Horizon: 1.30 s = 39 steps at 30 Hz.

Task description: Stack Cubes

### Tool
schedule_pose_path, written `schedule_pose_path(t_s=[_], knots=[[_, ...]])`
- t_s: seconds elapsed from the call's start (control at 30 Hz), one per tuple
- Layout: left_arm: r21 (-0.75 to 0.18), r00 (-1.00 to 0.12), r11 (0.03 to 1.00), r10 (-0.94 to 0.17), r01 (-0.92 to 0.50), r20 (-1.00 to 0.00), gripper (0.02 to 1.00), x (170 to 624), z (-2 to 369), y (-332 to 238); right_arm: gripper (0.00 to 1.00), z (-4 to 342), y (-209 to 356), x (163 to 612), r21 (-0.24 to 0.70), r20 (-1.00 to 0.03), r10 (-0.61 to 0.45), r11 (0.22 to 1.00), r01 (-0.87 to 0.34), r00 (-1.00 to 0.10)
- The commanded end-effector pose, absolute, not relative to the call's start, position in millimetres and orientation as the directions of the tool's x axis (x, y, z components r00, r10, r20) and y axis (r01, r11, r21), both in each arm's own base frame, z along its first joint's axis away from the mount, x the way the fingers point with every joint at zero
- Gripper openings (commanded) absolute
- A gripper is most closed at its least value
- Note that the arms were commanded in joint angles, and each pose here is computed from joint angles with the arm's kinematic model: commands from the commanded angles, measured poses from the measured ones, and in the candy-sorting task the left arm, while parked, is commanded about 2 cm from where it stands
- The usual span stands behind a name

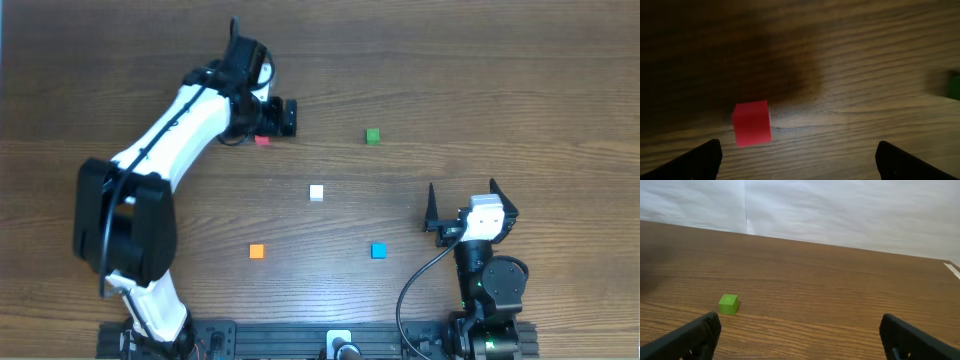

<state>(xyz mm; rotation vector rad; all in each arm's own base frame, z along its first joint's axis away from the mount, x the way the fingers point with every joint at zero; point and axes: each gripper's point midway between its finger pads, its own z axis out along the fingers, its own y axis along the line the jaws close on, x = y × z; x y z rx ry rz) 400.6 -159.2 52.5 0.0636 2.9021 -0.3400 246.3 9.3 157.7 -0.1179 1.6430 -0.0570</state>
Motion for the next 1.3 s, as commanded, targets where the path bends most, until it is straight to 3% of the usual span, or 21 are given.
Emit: schedule_pose_path(t_s=[0.03, 0.47, 0.8, 1.3], knots=[[-0.193, -0.979, 0.981, -0.016, 0.024, -0.204, 0.985, 403.8, 44.6, -157.0, 0.991, 157.0, 7.3, 246.1, -0.111, -0.991, -0.113, 0.993, -0.03, -0.07], [-0.084, -0.985, 0.996, -0.031, -0.017, -0.168, 0.93, 403.8, 15.2, -138.9, 0.993, 157.0, 7.3, 246.1, -0.111, -0.991, -0.113, 0.993, -0.03, -0.07], [-0.06, -0.985, 0.998, -0.039, -0.03, -0.167, 0.665, 405.4, 7.8, -135.1, 0.991, 157.0, 7.3, 246.1, -0.111, -0.991, -0.113, 0.993, -0.03, -0.07], [-0.041, -0.985, 0.998, -0.057, -0.051, -0.162, 0.514, 407.1, -2.5, -132.4, 0.991, 157.0, 7.3, 246.1, -0.111, -0.991, -0.113, 0.993, -0.03, -0.07]])
